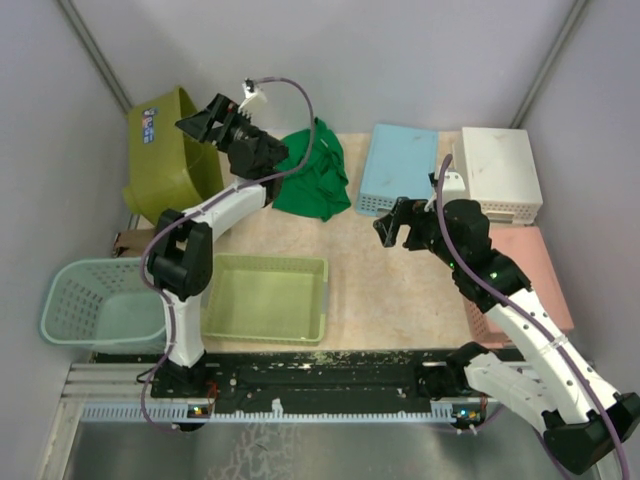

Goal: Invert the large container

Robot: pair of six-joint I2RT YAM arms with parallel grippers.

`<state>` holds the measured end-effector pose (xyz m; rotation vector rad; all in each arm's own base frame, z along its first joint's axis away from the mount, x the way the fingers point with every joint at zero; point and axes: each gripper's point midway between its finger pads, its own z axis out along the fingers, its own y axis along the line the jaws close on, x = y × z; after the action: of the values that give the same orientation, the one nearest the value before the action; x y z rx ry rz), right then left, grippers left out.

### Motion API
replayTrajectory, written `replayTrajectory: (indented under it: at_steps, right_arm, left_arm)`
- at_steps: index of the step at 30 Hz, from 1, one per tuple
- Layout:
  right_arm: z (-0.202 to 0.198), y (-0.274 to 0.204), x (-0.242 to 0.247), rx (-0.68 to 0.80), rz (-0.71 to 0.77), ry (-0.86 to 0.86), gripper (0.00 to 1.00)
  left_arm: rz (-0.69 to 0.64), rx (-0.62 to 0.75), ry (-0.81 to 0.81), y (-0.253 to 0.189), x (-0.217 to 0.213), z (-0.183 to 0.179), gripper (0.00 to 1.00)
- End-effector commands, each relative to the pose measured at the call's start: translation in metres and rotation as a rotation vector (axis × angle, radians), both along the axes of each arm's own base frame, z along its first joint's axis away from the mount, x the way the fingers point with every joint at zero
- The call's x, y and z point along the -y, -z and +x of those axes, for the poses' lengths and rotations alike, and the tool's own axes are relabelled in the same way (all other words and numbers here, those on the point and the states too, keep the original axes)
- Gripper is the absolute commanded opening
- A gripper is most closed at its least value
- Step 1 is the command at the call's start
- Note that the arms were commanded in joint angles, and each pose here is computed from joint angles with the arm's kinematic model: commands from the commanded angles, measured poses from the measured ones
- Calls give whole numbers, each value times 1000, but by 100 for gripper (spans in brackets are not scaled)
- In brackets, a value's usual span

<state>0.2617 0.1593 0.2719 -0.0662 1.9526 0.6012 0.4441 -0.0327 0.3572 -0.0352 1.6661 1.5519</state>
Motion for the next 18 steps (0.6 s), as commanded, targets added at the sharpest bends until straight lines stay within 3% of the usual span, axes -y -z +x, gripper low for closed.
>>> replayTrajectory:
  at_steps: [1, 13, 18]
  right_arm:
    - [2, -12, -5, 45, 29, -8, 92]
    - [5, -10, -13, 36, 37, -38, 92]
    - [5, -18, -16, 51, 51, -51, 92]
  left_arm:
    - [-99, 105, 16, -16, 16, -9, 100]
    - [-291, 174, 70, -23, 51, -33, 100]
    - [-342, 238, 146, -46, 75, -45, 100]
